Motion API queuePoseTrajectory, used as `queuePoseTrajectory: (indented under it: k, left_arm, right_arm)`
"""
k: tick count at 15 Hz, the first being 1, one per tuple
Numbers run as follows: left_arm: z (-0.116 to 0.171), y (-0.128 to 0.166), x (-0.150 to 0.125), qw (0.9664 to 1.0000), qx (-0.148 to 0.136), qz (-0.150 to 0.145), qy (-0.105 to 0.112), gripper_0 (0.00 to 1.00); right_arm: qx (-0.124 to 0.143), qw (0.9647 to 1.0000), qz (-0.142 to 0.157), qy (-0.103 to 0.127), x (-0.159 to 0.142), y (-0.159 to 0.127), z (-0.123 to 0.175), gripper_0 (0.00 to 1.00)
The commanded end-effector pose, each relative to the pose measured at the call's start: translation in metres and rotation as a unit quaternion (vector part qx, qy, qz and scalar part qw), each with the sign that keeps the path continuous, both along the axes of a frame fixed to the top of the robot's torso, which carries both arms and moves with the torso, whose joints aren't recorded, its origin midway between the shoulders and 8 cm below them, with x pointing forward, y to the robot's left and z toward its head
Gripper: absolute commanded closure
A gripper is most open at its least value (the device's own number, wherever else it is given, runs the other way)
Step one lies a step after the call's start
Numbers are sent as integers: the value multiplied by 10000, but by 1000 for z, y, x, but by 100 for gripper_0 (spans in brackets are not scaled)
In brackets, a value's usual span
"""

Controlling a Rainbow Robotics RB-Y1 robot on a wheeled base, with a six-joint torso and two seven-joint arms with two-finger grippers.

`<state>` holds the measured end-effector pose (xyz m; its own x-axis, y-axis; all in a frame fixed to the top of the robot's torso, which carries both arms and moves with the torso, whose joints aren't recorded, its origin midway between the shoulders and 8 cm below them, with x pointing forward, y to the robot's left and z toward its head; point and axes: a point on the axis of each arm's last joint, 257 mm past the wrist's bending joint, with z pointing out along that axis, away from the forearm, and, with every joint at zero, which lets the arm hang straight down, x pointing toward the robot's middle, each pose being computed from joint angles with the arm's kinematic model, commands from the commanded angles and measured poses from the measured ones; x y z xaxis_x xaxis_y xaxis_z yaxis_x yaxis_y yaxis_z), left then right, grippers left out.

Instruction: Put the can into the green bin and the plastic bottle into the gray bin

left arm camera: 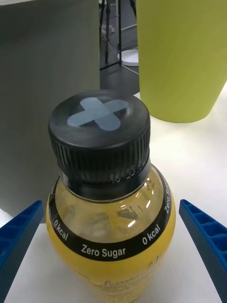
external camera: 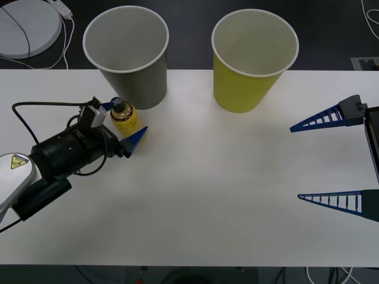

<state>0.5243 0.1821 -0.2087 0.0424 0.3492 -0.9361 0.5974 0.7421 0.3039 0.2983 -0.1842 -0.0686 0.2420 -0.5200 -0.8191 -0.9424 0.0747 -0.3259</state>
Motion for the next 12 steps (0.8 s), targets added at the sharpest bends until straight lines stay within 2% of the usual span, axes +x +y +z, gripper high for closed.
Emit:
queuePoseTrajectory:
  k: [1, 7, 8, 9, 10, 11, 12]
  left_arm:
    - [1, 0, 3, 10000, -53, 23, 27, 0]
    - [2, 0, 6, 9999, -106, 45, 52, 0]
    - [2, 0, 6, 9999, -106, 45, 52, 10]
    - [2, 0, 6, 9999, -106, 45, 52, 70]
    - [2, 0, 6, 9999, -99, 45, 50, 91]
    - [2, 1, 6, 9999, -112, 56, 57, 100]
    - [2, 0, 6, 9999, -131, 51, 70, 100]
  right_arm:
    - [0, 10000, 0, 0, 0, 0, 0, 0]
    - [0, 10000, 0, 0, 0, 0, 0, 0]
    - [0, 10000, 0, 0, 0, 0, 0, 0]
    - [0, 10000, 0, 0, 0, 0, 0, 0]
    - [0, 10000, 0, 0, 0, 0, 0, 0]
    - [0, 10000, 0, 0, 0, 0, 0, 0]
    - [0, 10000, 0, 0, 0, 0, 0, 0]
